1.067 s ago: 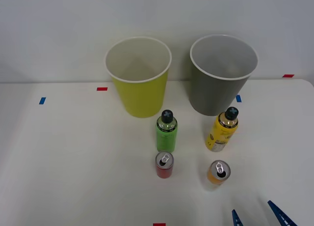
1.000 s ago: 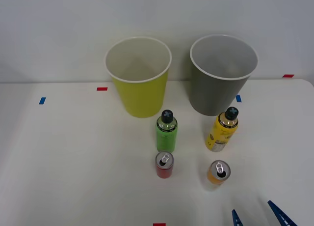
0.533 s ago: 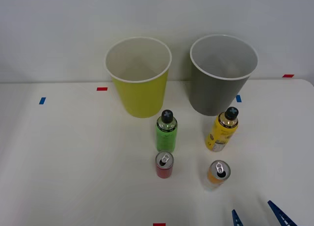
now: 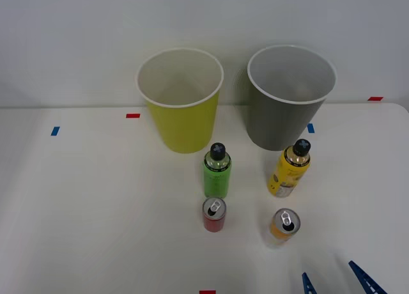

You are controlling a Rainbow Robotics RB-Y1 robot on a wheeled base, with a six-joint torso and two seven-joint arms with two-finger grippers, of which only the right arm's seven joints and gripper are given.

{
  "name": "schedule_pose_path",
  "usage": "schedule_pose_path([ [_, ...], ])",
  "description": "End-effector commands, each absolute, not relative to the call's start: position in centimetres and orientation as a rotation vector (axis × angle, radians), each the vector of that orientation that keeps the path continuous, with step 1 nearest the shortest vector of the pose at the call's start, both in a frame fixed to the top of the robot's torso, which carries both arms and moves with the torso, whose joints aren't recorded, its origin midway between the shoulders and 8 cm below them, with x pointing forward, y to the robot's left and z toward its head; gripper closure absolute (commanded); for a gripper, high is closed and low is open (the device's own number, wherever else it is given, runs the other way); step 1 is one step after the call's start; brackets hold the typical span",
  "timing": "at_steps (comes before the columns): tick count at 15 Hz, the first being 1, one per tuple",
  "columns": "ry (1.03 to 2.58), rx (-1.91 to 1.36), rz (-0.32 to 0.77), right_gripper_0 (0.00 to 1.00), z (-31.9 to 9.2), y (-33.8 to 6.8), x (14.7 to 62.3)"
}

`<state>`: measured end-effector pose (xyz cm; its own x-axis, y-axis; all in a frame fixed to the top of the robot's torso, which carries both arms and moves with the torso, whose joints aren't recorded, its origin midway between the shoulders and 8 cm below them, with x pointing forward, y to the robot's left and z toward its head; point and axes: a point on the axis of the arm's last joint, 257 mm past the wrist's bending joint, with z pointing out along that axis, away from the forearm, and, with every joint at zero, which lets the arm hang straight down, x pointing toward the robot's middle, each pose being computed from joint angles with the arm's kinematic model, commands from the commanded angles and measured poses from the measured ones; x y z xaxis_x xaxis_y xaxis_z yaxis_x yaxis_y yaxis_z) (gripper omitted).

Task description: Put cans in the gray bin, plastic bottles in the light green bin

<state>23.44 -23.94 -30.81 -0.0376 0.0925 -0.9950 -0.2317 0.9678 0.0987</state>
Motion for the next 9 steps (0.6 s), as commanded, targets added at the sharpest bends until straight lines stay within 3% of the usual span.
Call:
schedule_pose_path([
  [1, 1.588, -0.109, 0.262, 0.0, -30.81, -23.94, 23.44],
  [9, 1.588, -0.109, 0.262, 0.0, -30.81, -23.94, 23.44],
])
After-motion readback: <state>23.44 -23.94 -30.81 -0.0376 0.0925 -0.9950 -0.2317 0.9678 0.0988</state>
